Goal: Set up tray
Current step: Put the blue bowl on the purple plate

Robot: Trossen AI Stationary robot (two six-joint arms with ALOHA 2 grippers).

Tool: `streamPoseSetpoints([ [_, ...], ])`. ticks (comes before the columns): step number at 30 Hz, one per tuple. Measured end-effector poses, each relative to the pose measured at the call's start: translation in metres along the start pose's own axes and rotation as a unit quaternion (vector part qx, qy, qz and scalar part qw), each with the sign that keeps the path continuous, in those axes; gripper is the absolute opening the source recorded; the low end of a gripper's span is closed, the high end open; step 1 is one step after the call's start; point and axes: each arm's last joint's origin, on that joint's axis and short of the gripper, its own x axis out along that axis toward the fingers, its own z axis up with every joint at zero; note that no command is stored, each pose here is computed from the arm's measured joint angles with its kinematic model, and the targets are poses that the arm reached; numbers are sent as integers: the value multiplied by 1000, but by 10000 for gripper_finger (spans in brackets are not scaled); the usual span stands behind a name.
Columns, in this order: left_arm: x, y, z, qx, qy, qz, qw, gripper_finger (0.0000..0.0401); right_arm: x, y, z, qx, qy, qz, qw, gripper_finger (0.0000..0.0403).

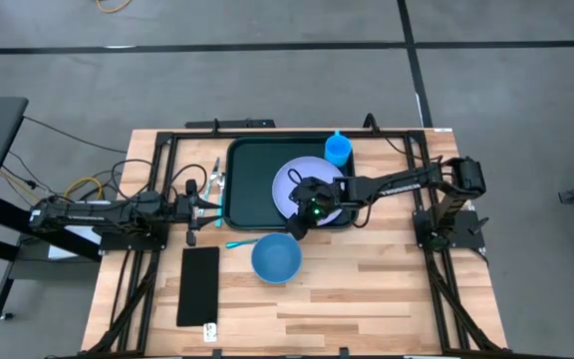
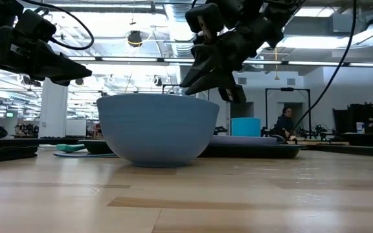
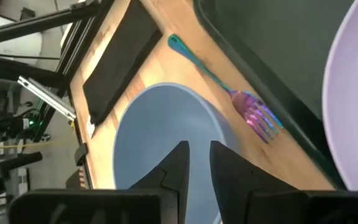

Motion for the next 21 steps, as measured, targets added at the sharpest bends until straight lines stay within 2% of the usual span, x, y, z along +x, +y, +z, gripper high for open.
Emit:
streamPoseSetpoints([
  [8, 0, 0, 0, 0, 0, 0, 1000, 121, 1, -3, -6, -21, 18, -28, 999, 75],
  [21, 0, 0, 0, 0, 0, 0, 1000, 121, 3, 2, -11, -90, 27, -24, 995, 175],
])
